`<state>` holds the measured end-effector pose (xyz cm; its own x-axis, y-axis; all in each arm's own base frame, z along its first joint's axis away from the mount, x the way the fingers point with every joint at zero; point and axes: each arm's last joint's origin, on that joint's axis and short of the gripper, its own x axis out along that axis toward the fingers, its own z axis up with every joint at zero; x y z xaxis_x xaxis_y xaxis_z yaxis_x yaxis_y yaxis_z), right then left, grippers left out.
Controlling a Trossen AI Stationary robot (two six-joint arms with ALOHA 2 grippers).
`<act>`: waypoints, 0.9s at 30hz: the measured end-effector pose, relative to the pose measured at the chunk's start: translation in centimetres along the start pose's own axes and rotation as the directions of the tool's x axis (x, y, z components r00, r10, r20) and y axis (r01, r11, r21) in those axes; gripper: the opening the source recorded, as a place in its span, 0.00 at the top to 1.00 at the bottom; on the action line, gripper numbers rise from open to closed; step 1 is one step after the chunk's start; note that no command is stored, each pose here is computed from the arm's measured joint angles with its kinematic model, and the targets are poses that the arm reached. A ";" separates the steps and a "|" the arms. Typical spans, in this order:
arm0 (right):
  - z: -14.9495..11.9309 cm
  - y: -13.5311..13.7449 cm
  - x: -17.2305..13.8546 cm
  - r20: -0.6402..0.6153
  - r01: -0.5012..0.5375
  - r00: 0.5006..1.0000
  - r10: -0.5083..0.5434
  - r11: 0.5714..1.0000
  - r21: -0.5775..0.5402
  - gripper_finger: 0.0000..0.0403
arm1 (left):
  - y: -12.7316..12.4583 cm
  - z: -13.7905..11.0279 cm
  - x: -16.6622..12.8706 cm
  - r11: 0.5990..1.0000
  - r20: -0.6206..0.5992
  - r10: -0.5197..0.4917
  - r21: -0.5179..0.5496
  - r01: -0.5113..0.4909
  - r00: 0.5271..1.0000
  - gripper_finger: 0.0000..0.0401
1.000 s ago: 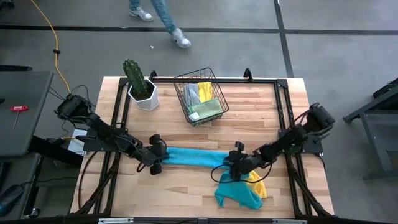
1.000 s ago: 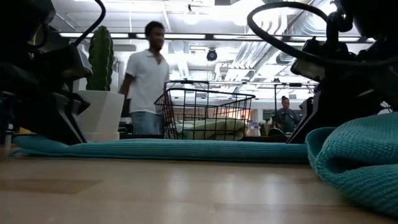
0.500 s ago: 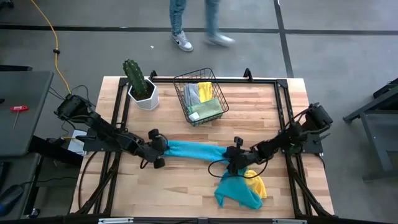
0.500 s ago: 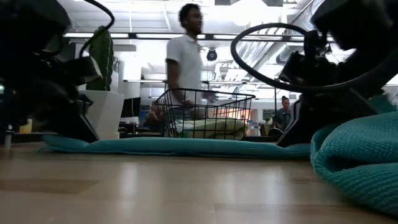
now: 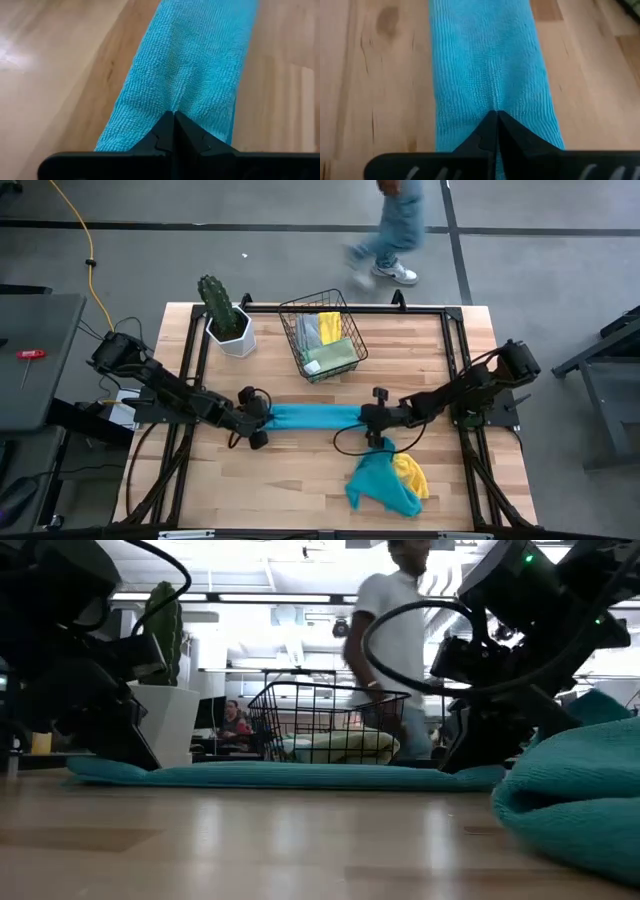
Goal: Fold microfiber towels
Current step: Fold the left blue microfiber cloth
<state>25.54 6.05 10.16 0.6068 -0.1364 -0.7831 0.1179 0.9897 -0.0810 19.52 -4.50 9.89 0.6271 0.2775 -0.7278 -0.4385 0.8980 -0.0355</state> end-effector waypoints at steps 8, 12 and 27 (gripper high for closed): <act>0.3 -0.5 -2.1 -0.016 -0.007 1.000 0.007 1.000 0.023 1.00 | -0.4 -0.1 -0.2 1.000 0.014 -0.007 0.012 0.007 1.000 1.00; 0.6 -0.6 -2.5 0.002 -0.012 1.000 0.012 0.999 0.038 1.00 | -0.4 0.0 -0.2 1.000 0.024 -0.011 0.007 0.011 1.000 1.00; 0.6 -2.1 -7.7 -0.006 -0.015 1.000 0.017 0.958 0.285 1.00 | -0.3 -0.1 -0.2 1.000 0.031 0.006 0.020 -0.007 0.999 1.00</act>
<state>21.10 5.02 16.78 0.6041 -0.1194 -0.7879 0.3283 0.9382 0.1095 19.48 -4.89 9.96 0.6442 0.2934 -0.7063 -0.4299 0.9027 -0.0171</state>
